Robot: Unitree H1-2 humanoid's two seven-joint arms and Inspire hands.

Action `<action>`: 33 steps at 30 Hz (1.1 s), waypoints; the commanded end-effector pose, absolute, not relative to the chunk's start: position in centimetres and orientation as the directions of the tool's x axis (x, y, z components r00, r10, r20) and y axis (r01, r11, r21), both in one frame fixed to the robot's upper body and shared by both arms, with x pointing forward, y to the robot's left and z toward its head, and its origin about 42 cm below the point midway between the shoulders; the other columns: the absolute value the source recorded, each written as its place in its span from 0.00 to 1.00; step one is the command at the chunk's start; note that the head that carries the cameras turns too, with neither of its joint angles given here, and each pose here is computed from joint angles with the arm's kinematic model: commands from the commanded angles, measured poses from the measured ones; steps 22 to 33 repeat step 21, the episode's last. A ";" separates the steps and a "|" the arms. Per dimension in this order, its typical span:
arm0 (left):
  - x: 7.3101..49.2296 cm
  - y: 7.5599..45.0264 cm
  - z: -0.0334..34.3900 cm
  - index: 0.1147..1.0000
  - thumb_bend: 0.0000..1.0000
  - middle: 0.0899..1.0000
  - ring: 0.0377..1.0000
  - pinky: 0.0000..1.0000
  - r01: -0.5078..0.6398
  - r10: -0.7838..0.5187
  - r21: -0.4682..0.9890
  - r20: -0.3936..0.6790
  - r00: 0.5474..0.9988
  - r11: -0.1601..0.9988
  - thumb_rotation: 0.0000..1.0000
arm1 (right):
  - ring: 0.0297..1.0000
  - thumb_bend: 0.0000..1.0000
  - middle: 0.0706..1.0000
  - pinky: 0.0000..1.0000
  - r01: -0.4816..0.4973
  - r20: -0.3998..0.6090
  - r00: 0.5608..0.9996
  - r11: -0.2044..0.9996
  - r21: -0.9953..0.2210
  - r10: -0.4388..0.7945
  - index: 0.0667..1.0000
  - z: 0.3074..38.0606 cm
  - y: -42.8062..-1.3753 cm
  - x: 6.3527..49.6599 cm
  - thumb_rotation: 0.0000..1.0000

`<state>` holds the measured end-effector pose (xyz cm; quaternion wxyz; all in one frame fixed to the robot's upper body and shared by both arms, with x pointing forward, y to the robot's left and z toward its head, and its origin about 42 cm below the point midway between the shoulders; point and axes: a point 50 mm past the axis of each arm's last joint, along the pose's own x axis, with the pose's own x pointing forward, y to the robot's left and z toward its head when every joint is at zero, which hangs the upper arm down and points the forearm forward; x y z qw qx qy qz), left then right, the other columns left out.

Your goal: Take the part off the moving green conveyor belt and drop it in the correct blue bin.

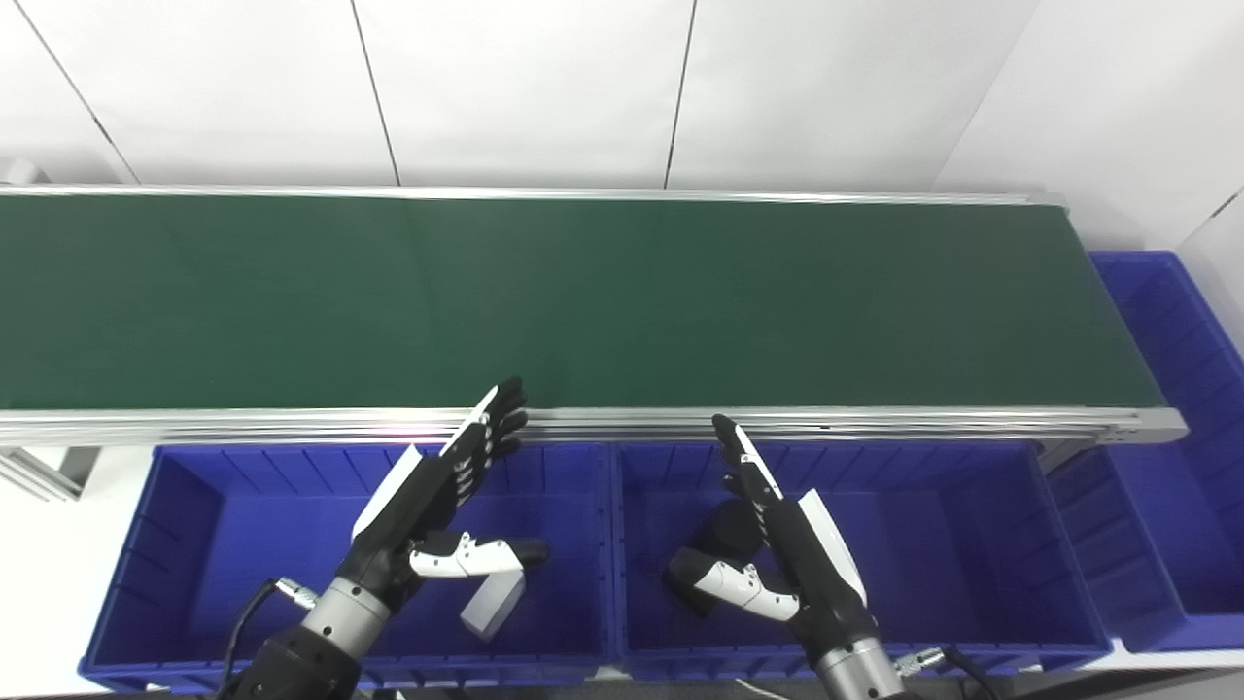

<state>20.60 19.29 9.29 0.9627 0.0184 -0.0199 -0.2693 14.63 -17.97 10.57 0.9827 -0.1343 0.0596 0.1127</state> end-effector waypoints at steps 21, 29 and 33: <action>16.8 20.8 8.5 1.00 0.92 0.99 0.97 0.95 0.413 -0.413 0.009 0.028 0.910 0.911 0.38 | 1.00 1.00 1.00 0.99 -0.208 -0.056 0.978 0.948 -0.241 0.200 1.00 11.2 -18.2 14.2 0.68; 16.8 20.8 8.5 1.00 0.92 0.99 0.97 0.95 0.413 -0.413 0.009 0.028 0.910 0.911 0.38 | 1.00 1.00 1.00 0.99 -0.208 -0.056 0.978 0.948 -0.241 0.200 1.00 11.2 -18.2 14.2 0.68; 16.8 20.8 8.5 1.00 0.92 0.99 0.97 0.95 0.413 -0.413 0.009 0.028 0.910 0.911 0.38 | 1.00 1.00 1.00 0.99 -0.208 -0.056 0.978 0.948 -0.241 0.200 1.00 11.2 -18.2 14.2 0.68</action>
